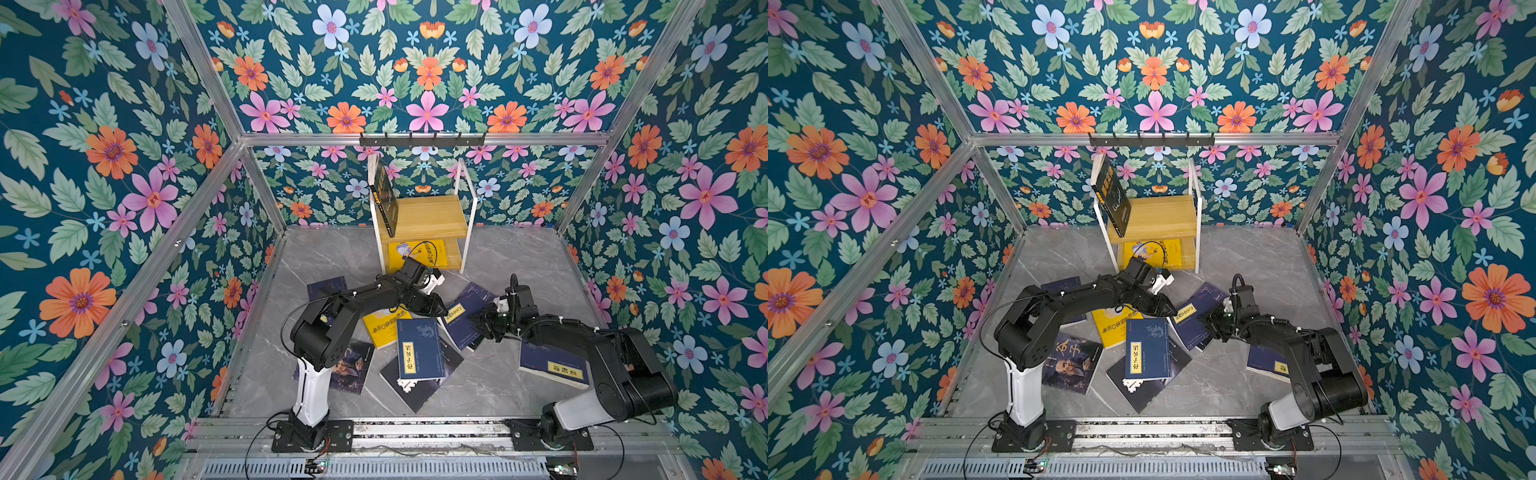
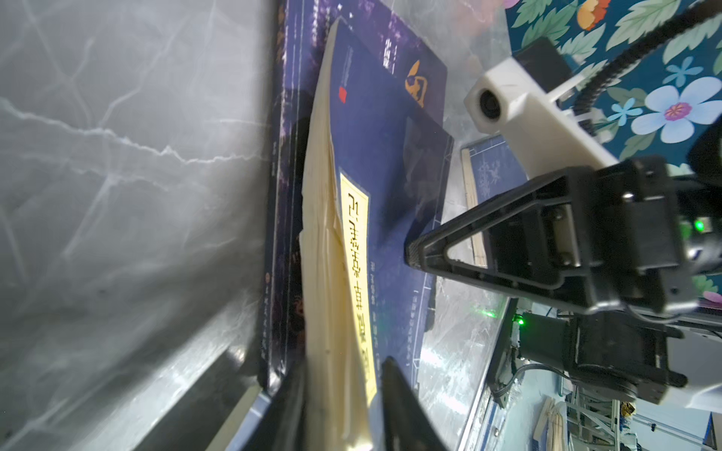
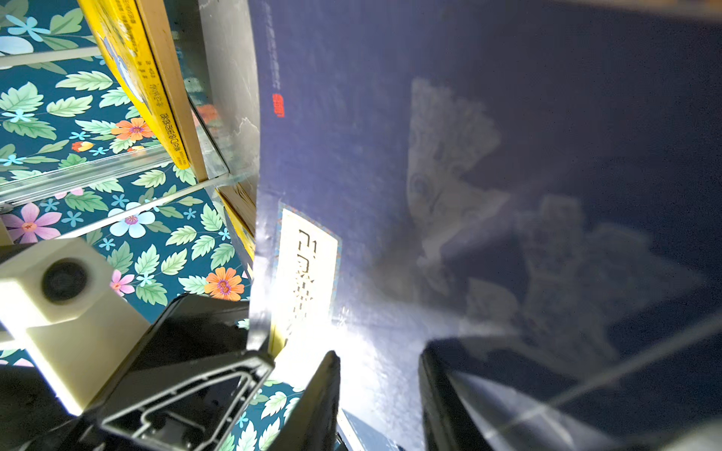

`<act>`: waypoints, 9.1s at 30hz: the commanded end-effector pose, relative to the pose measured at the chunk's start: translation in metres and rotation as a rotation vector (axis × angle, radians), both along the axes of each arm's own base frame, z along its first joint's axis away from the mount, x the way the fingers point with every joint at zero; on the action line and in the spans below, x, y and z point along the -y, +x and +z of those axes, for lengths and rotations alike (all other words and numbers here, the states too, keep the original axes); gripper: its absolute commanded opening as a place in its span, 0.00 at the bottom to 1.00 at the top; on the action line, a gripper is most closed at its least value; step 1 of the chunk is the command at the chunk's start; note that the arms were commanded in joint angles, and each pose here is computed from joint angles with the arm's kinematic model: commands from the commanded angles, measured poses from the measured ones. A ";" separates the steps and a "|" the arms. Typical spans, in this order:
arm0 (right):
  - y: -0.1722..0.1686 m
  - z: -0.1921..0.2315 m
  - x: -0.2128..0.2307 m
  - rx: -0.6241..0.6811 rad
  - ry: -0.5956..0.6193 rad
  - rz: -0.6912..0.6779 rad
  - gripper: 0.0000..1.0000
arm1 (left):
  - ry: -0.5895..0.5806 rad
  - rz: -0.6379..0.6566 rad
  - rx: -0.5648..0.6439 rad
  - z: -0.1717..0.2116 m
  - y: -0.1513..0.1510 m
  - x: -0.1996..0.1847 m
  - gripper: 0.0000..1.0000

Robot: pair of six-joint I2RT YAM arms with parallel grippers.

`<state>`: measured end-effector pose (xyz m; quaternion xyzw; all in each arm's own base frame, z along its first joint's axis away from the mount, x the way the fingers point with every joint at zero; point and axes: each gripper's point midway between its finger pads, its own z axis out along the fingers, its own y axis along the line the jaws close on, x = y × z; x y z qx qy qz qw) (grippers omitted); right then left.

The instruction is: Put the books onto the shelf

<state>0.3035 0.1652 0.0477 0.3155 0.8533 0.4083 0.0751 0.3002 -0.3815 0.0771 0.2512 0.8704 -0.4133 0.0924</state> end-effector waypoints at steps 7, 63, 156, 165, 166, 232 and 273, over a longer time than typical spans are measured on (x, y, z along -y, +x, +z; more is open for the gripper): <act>-0.012 -0.006 0.012 -0.036 -0.074 -0.018 0.39 | -0.026 -0.022 -0.014 0.009 -0.005 0.001 0.01; 0.009 0.162 -0.116 2.032 -1.641 1.241 0.90 | -0.522 0.059 0.137 0.175 -0.022 -0.160 0.00; 0.191 0.061 -0.094 1.101 -1.807 1.140 0.13 | 0.291 0.874 0.622 0.141 0.093 -0.370 1.00; 0.181 0.044 -0.105 1.084 -1.727 1.216 0.37 | 0.271 0.873 0.611 0.143 0.095 -0.367 1.00; 0.179 0.043 -0.107 1.090 -1.715 1.227 0.39 | 0.271 0.874 0.608 0.142 0.095 -0.367 1.00; 0.187 0.030 -0.118 1.035 -1.295 1.384 0.52 | 0.267 0.878 0.604 0.139 0.093 -0.369 1.00; 0.182 0.047 -0.059 0.921 -1.362 1.260 0.54 | 0.261 0.877 0.599 0.139 0.093 -0.368 1.00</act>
